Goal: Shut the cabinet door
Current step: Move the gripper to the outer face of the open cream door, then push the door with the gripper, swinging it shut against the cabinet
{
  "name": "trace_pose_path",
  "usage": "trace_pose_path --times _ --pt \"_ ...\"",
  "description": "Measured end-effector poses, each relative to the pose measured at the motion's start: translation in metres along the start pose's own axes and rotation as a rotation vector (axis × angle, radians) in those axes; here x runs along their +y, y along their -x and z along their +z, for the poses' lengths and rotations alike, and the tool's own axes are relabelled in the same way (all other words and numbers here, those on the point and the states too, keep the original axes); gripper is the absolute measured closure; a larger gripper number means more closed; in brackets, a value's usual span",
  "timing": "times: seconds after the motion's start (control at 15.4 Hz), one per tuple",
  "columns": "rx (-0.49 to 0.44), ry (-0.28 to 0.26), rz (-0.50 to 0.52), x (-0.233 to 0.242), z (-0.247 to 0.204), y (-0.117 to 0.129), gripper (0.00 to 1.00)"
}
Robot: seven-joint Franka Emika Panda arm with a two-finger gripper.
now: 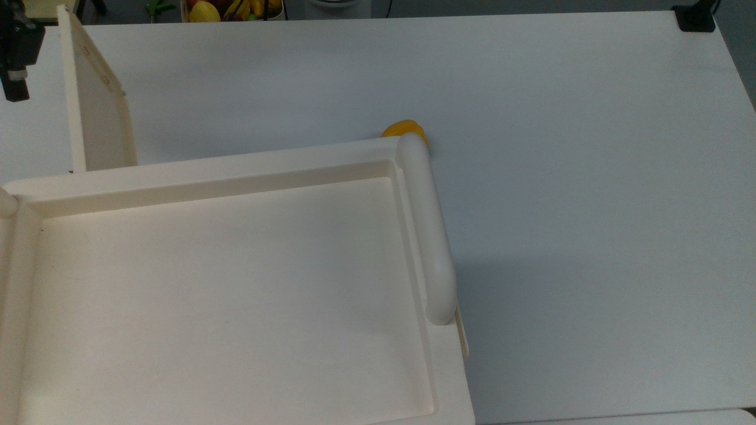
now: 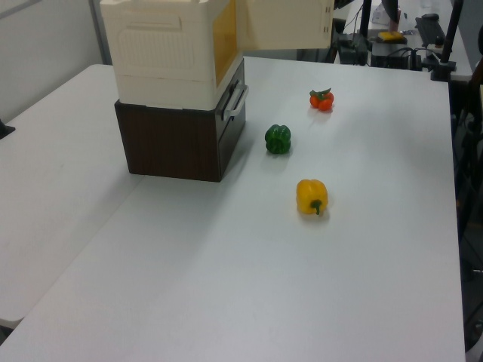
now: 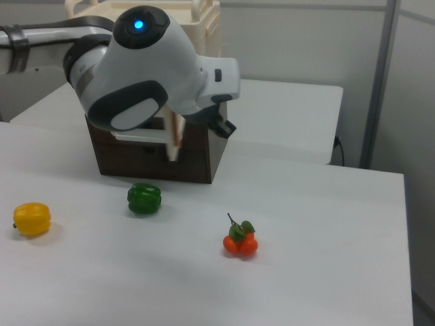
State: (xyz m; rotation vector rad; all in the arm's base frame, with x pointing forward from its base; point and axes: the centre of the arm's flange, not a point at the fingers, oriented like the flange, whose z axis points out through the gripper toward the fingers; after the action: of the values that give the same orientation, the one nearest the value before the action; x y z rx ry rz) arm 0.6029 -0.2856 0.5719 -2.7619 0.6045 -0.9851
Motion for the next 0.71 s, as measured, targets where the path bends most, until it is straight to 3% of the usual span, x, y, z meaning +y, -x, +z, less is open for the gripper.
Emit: trace_pose_path --times 0.52,0.71 --pt "-0.104 -0.128 -0.094 -0.088 0.024 0.018 0.99" --pt "-0.11 -0.215 -0.071 -0.118 0.031 0.024 0.99"
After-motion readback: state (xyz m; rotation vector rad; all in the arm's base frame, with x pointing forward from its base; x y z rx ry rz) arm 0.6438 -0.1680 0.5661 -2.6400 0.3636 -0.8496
